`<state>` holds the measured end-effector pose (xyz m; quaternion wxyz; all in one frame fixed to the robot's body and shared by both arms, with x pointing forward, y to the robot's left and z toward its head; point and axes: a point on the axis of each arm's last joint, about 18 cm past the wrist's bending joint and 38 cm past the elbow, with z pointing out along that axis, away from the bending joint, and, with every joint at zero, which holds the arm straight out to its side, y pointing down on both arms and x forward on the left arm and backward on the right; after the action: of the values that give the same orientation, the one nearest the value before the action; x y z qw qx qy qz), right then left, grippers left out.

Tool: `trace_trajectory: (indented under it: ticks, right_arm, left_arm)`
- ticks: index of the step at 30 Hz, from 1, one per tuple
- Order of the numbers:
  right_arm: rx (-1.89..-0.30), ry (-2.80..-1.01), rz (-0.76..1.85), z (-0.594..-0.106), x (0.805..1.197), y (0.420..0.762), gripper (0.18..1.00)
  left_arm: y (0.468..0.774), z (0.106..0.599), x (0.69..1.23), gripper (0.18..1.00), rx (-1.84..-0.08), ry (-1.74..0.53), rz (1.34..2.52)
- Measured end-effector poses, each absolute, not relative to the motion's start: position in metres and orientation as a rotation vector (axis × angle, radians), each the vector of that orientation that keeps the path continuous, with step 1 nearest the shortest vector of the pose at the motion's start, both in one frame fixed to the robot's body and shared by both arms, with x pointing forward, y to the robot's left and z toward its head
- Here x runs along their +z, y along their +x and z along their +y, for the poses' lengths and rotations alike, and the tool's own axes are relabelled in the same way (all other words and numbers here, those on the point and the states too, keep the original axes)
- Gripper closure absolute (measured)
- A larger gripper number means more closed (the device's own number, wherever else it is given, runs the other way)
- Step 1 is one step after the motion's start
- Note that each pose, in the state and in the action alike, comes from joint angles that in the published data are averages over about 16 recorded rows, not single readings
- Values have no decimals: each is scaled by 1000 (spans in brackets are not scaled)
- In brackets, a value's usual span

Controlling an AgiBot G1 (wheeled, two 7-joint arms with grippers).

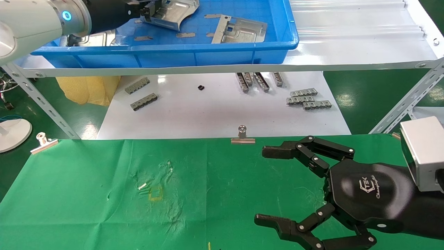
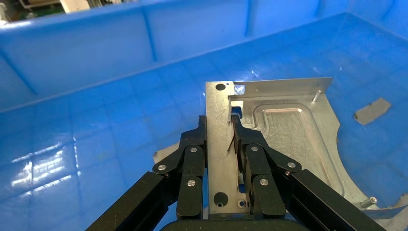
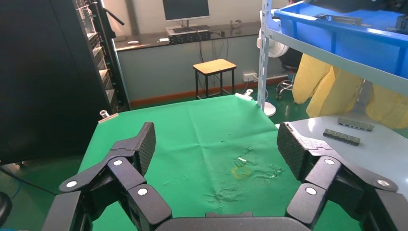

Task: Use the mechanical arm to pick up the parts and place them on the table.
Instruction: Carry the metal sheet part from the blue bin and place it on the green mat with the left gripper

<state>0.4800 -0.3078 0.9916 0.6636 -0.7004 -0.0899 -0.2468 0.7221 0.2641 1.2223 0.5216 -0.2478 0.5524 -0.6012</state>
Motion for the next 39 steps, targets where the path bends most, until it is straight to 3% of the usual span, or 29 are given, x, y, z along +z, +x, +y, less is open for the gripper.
trace_trajectory:
  ticks: [10, 25, 31, 39]
  right_arm:
    - [-558, -1583, -203, -308, 992, 480, 206]
    - [-558, -1583, -203, -308, 992, 480, 179]
    - [-558, -1583, -203, -308, 992, 480, 179]
    - [-558, -1583, -203, -308, 992, 480, 179]
  left_arm:
    - [684, 272, 1228, 908, -1534, -335, 1400]
    - [601, 303, 1165, 911, -1496, 272, 1593]
    - [592, 313, 1119, 911, -1373, 407, 1671]
    - [606, 320, 1039, 911, -1175, 474, 1861]
